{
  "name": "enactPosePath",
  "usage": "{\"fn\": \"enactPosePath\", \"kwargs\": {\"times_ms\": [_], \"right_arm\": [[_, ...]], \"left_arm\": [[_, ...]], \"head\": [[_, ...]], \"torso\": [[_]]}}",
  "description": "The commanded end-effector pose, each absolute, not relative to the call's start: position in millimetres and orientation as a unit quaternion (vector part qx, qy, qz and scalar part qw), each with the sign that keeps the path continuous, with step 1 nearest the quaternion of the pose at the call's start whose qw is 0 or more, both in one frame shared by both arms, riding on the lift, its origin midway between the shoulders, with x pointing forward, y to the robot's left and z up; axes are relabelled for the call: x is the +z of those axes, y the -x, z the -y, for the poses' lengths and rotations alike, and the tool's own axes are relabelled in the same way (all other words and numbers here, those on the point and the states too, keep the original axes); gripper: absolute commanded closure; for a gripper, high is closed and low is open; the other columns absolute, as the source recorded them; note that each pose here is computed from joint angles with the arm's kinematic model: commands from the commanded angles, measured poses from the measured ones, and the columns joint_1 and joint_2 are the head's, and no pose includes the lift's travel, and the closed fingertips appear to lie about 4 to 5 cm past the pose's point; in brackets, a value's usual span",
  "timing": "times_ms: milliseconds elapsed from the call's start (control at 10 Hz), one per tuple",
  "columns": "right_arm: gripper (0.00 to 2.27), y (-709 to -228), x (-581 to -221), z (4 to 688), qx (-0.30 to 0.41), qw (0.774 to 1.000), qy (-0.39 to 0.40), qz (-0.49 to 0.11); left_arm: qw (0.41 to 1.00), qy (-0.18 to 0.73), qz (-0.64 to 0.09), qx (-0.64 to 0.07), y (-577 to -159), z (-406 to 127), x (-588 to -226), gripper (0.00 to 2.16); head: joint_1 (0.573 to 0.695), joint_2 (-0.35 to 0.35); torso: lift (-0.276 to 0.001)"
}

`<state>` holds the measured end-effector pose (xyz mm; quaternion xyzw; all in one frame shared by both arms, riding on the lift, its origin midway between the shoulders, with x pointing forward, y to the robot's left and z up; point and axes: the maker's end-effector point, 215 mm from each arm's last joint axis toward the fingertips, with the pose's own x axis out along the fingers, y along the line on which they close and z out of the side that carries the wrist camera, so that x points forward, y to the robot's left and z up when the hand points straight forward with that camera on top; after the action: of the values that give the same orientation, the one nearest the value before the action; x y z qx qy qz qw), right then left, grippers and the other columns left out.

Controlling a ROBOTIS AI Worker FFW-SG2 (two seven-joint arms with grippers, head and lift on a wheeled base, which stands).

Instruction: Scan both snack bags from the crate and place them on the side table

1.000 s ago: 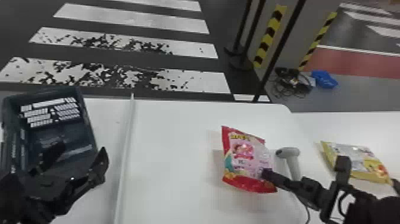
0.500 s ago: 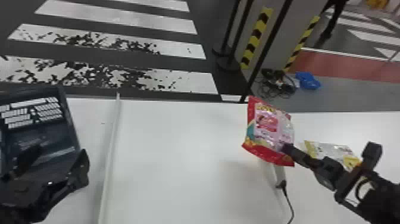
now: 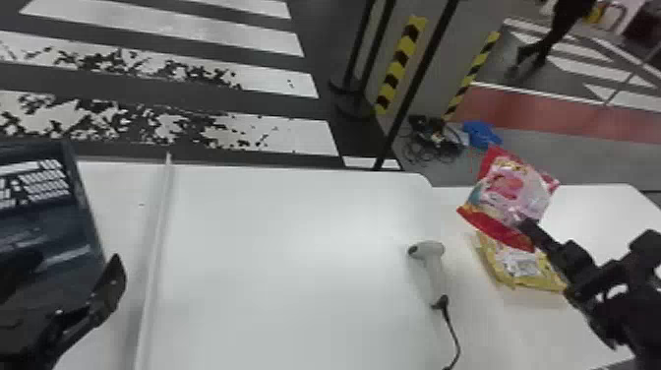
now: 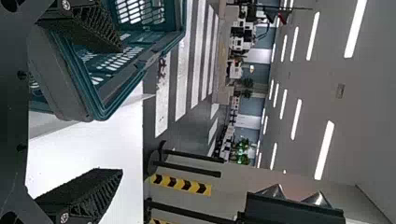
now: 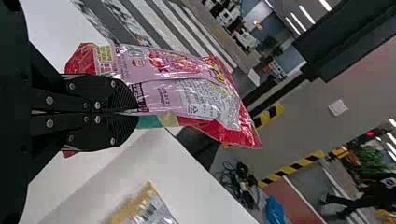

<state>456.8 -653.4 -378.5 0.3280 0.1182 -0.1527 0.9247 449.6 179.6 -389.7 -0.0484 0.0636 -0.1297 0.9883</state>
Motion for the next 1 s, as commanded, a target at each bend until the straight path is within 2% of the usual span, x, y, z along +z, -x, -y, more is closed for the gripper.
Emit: {"fn": "enactPosePath", "kwargs": {"times_ms": [0,200,300,600,800,900], "right_arm": [[2.26,-458.6,-366.6,708.5,-0.204,0.935,-0.279,-0.076],[2.26,-450.4,-348.6,776.5,-0.291,0.935,-0.201,-0.028],[2.26,-446.3,-348.8,798.2,-0.319,0.93,-0.18,-0.03],[2.26,-442.0,-363.8,820.1,-0.386,0.914,-0.1,-0.08],[2.26,-443.2,-384.7,815.7,-0.401,0.904,-0.094,-0.11],[2.04,-441.0,-390.0,816.5,-0.409,0.901,-0.089,-0.117]], "left_arm": [[0.988,0.052,-0.068,-0.127,-449.3,-176.9,-395.5,0.08],[0.988,0.054,-0.073,-0.123,-448.4,-174.5,-401.5,0.08],[0.988,0.055,-0.078,-0.121,-447.5,-174.4,-407.1,0.08],[0.988,0.06,-0.077,-0.117,-445.0,-168.6,-410.5,0.08],[0.989,0.063,-0.07,-0.113,-443.0,-168.8,-407.6,0.08],[0.99,0.064,-0.066,-0.111,-440.5,-170.7,-406.1,0.08]], "head": [[0.695,-0.35],[0.695,-0.35],[0.695,-0.35],[0.695,-0.35],[0.695,-0.35],[0.695,-0.35]], "torso": [[-0.095],[-0.095],[-0.095],[-0.095],[-0.095],[-0.095]]}}
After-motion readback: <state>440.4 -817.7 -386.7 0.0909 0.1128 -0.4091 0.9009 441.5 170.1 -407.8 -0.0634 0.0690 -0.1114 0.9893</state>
